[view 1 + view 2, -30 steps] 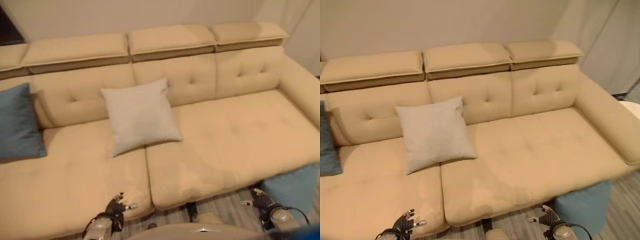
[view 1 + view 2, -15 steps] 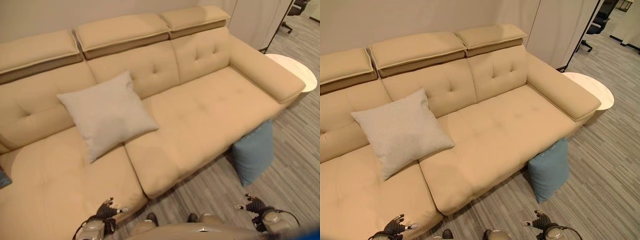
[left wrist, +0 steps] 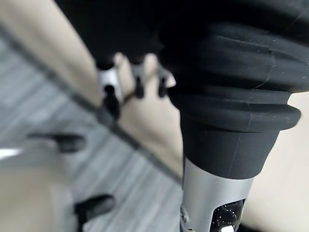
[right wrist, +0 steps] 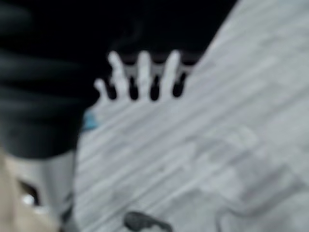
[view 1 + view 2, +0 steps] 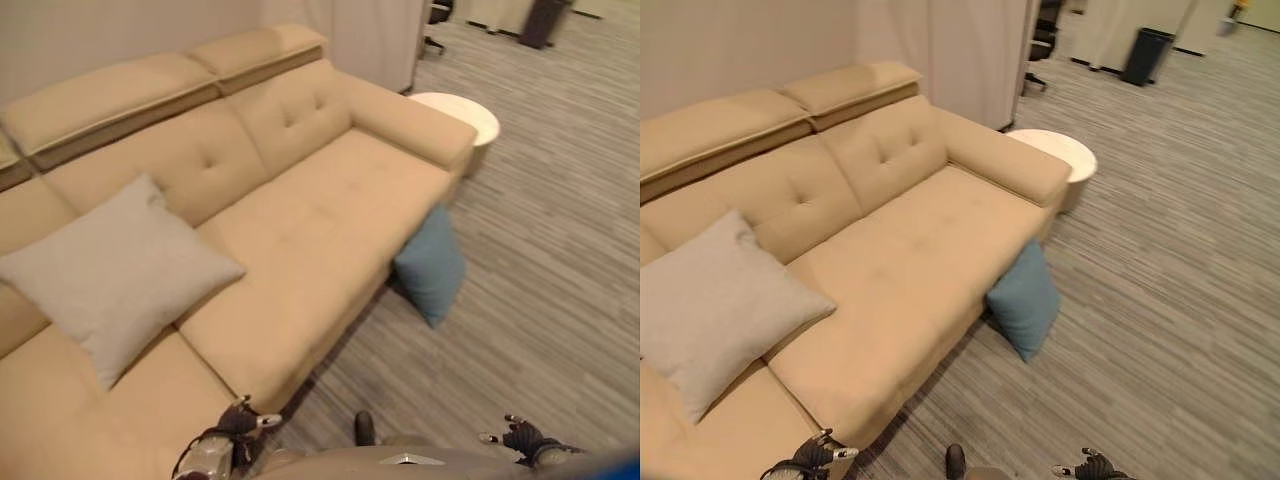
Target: Pick up all the scattered cushions and arrange them neatly on the sofa.
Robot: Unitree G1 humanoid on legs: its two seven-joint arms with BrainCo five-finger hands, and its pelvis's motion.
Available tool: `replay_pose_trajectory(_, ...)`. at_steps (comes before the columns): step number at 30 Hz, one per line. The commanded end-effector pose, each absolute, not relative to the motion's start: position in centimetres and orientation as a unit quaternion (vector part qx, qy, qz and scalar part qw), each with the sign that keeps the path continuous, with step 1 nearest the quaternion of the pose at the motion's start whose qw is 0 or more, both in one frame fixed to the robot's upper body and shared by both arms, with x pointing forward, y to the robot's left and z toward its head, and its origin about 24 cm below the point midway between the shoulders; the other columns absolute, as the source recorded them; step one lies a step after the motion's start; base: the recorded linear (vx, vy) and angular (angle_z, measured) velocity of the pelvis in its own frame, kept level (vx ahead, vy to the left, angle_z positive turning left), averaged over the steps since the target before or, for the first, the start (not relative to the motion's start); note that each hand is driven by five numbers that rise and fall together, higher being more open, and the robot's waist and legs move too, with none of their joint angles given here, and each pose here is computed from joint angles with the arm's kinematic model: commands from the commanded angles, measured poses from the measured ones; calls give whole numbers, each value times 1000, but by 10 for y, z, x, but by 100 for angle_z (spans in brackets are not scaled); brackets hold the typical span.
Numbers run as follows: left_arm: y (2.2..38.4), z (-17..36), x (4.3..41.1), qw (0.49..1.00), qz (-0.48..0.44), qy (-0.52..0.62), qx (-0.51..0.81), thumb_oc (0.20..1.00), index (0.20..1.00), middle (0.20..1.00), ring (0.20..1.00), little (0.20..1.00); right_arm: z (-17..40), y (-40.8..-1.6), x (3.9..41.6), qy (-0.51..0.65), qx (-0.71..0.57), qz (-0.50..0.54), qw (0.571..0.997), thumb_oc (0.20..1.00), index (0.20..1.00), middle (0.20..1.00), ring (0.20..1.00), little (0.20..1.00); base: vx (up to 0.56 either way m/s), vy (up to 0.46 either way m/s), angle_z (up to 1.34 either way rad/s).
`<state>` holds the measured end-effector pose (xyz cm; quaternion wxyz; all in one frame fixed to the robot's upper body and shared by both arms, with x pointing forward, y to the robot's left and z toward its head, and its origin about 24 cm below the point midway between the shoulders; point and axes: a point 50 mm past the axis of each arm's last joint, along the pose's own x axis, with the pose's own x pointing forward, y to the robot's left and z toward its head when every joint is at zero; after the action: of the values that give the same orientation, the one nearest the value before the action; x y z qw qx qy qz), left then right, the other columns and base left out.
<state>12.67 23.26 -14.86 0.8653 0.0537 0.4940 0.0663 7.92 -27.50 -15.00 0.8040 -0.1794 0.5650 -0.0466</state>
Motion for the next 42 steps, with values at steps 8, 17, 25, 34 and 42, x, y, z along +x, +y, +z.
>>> replay_pose_trajectory(8,264,-139,130,861,69,491,117,1000,1000,1000,1000,1000,-144,-281,104,545,-175,-78,816,1000,1000,1000,1000,1000,-252,69,-110)
replay_pose_trajectory(17,259,-144,121,856,86,501,91,1000,1000,1000,1000,1000,-152,-274,84,577,-169,-67,796,1000,1000,1000,1000,1000,-31,-83,-38)
replay_pose_trajectory(25,251,-146,121,857,78,501,88,1000,1000,1000,1000,1000,-154,-271,76,579,-129,-90,800,1000,1000,1000,1000,1000,8,-42,-4)
replay_pose_trajectory(34,222,-151,136,858,41,496,128,1000,1000,1000,1000,1000,-151,-252,101,511,-123,-74,847,1000,1000,1000,1000,1000,17,1,0)
replay_pose_trajectory(42,220,-151,137,859,39,494,125,1000,1000,1000,1000,1000,-151,-253,101,512,-121,-73,847,1000,1000,1000,1000,1000,16,-2,-6)
